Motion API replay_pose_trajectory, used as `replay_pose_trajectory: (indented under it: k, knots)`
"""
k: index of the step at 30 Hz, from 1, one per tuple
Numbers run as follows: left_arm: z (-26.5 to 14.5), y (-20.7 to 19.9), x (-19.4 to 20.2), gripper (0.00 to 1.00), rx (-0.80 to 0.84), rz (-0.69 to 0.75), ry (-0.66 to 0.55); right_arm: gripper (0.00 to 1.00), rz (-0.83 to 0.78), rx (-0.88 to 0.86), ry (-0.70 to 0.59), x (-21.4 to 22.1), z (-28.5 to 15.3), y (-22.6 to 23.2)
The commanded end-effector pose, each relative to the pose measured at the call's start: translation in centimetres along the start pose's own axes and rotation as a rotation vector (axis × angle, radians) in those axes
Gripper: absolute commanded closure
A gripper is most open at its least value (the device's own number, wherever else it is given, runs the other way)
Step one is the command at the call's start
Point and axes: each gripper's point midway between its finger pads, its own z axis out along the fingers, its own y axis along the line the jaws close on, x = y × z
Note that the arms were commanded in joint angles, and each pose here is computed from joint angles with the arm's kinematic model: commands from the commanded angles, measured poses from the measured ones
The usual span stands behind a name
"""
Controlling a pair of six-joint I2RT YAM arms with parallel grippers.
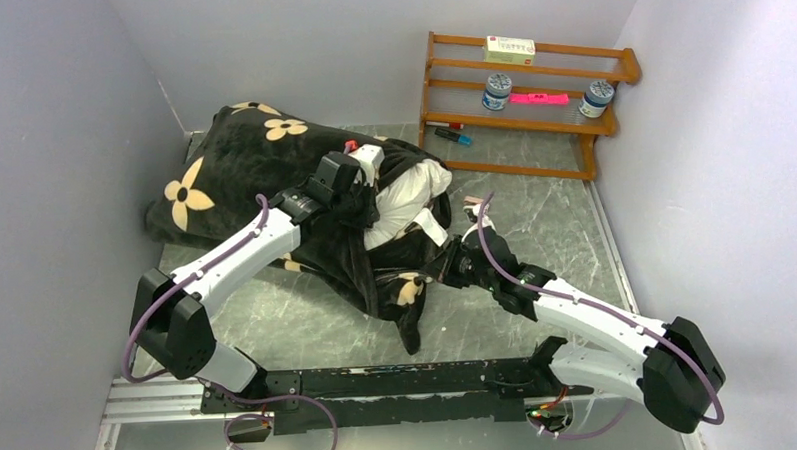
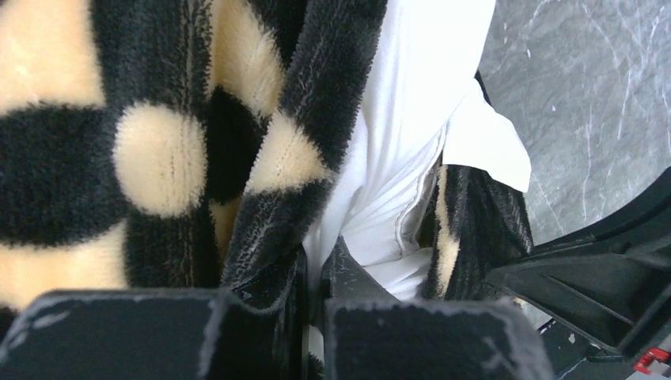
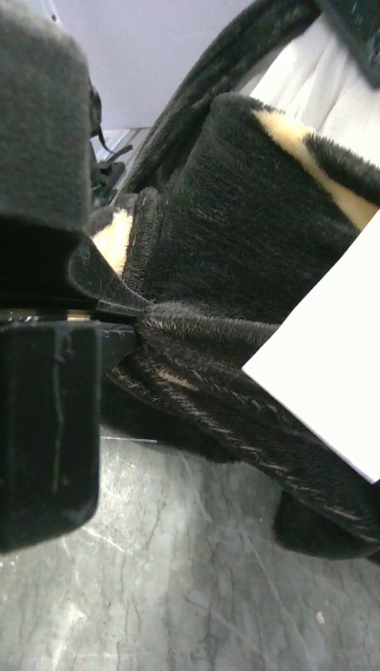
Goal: Remove the pillowcase from the pillow
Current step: Remove the pillow from the pillowcase.
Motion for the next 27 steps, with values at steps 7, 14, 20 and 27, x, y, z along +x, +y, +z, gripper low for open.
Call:
replay_pose_trajectory:
  k: [7,14,20,27]
  knots:
    - [-0.6,4.0,-4.3,0.95,-0.097,0.012,-0.158,1.00,-0.204,0.120,0.065,-0.1,-0.9,-3.7]
    - [0.1,2.9,-1.3,0.95,-0.041,0.046,-0.125,0.82,-0.219,-0.051,0.014,-3.7,-2.1,3.3]
    - [-0.1,2.1,-0.7,0.95,-0.023,0.077,-0.128,0.53,-0.183,-0.175,-0.034,-6.4,-3.0,8.5]
    - [-0.4,1.5,-0.6,0.95,-0.009,0.092,-0.133,0.40,-0.143,-0.235,-0.044,-7.9,-2.4,11.5]
